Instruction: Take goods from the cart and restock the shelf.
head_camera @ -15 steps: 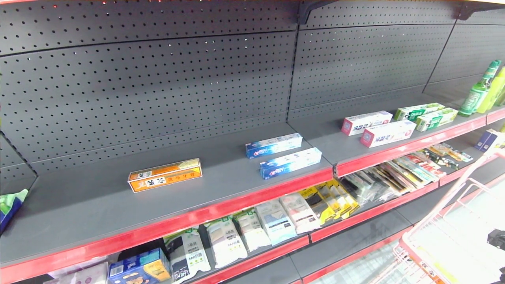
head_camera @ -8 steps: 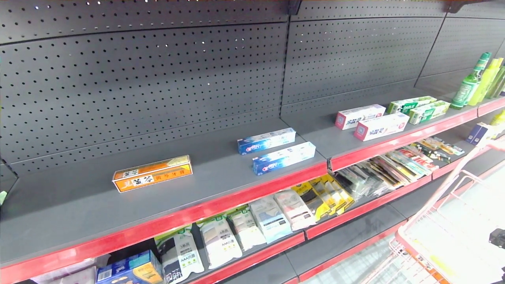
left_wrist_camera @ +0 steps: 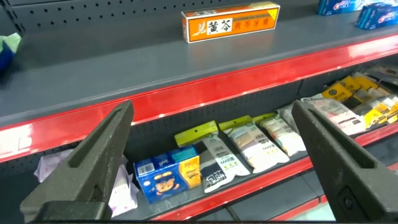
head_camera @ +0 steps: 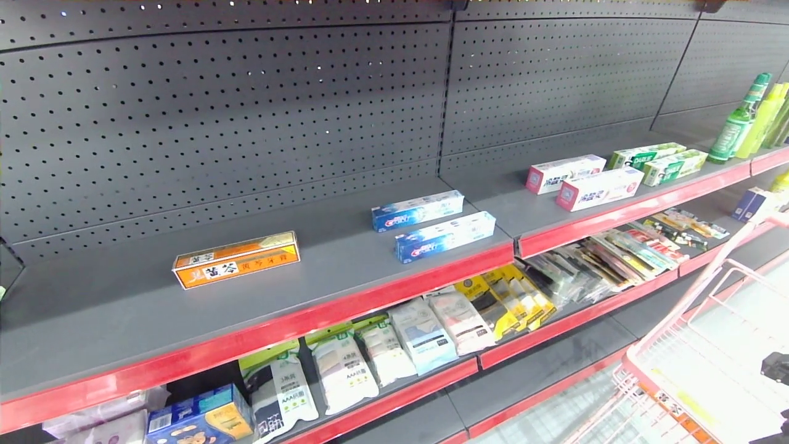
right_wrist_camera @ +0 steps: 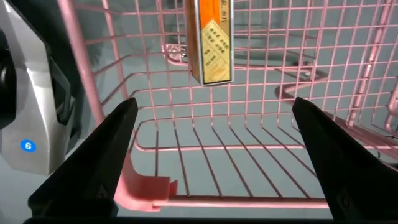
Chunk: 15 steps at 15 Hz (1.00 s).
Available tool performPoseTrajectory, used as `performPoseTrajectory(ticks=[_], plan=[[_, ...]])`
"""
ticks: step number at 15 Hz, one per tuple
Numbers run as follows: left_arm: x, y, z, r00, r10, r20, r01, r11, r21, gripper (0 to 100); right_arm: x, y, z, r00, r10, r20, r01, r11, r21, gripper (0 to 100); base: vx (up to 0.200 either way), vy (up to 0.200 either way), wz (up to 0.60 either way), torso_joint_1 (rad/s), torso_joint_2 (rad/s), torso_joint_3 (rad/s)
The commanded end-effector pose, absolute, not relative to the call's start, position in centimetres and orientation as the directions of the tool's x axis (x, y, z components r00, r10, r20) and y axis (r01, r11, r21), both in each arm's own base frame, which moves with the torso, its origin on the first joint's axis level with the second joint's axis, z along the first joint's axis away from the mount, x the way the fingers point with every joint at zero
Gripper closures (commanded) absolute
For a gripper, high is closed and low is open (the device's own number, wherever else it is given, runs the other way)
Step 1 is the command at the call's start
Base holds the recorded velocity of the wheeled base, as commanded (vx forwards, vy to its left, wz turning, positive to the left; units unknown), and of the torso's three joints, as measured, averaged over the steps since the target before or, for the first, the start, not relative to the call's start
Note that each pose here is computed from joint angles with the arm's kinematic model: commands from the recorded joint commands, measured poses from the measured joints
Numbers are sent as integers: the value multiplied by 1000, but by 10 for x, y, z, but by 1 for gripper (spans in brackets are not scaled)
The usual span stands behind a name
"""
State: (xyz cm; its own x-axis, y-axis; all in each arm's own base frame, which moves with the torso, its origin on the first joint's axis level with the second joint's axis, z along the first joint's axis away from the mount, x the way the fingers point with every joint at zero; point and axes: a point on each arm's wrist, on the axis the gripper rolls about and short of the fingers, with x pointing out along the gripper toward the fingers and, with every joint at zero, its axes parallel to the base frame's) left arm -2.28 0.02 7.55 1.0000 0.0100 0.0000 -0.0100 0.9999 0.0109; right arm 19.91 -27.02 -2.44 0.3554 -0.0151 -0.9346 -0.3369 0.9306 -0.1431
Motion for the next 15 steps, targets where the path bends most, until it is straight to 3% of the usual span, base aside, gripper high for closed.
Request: performPoseTrajectory(ticks=[1,8,15], plan=[[-23,0,76,1000,11,-2,-11,1000,11,0,201,-269,-24,360,-18,-933,-342,928,-150,0,0,0,0,0,0,0],[-23,0,76,1000,11,-2,-11,1000,11,0,216,-260,-27,371,-6,-928,-391,906,-163,0,0,0,0,-11,22,16],[-23,0,76,1000,11,-2,-11,1000,11,0,218,-258,-27,372,-5,-928,-399,902,-165,0,0,0,0,-156,348,192]])
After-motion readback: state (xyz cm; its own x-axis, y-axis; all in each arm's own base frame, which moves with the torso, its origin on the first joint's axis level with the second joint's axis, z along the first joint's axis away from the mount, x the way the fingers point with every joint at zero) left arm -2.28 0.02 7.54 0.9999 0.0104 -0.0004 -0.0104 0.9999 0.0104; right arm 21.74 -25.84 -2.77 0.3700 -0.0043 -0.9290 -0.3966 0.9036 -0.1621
